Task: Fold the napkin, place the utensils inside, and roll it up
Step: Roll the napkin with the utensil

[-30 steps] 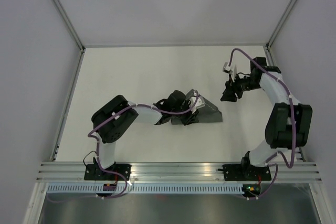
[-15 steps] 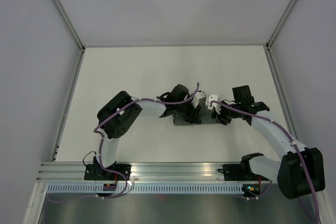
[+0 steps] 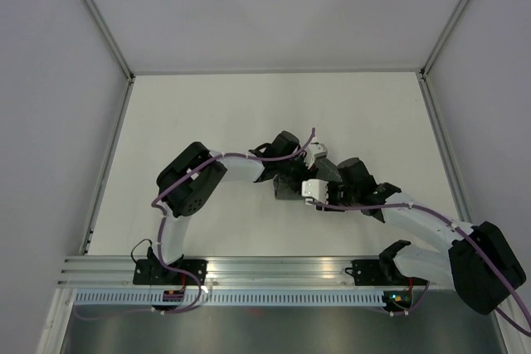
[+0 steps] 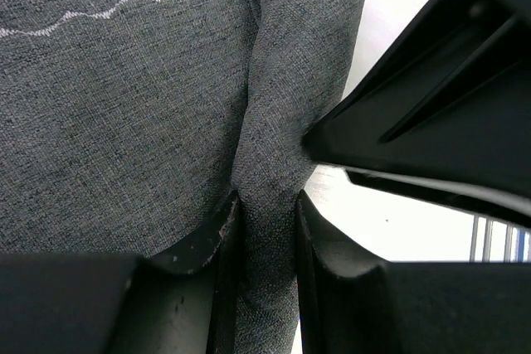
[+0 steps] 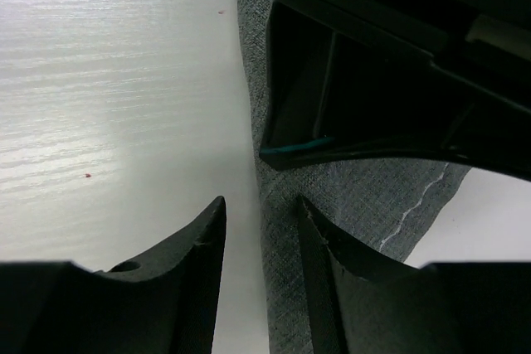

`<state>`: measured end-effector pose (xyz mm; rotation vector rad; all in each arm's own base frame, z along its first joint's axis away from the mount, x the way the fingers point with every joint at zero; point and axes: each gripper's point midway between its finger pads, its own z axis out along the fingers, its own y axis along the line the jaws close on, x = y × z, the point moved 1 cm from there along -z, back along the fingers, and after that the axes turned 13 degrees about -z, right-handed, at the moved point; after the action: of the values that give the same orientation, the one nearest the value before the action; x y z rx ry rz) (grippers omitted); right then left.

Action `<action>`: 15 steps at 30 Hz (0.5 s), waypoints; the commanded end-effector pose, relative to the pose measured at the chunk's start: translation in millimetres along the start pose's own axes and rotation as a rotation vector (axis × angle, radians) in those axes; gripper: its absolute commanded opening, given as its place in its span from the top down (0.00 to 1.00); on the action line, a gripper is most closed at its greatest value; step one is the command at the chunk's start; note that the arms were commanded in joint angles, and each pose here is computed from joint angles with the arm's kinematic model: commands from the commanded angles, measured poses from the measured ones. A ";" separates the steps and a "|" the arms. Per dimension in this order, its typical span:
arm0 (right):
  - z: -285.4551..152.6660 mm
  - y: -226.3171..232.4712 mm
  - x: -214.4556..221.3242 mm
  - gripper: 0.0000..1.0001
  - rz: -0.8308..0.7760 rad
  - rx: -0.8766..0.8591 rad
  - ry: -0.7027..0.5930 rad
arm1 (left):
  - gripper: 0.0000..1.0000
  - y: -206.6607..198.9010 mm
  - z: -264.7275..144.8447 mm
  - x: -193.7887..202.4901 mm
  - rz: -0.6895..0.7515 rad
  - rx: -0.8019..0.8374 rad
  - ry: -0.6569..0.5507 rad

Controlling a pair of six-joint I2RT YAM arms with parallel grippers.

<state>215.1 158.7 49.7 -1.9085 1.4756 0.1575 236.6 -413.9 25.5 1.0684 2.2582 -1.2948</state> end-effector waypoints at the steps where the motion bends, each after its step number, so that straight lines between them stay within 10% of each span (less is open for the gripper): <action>1: 8.1 -13.0 7.0 0.55 -0.038 0.087 0.067 | 0.98 25.9 -5.6 122.4 -0.300 -0.126 0.346; 15: 24.0 2.2 26.2 0.61 -0.052 0.050 0.143 | 0.97 25.7 -13.4 121.4 -0.333 -0.096 0.362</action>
<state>230.9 164.3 34.2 -1.9292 1.4550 0.0143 239.0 -411.0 25.2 1.0539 2.2873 -1.3226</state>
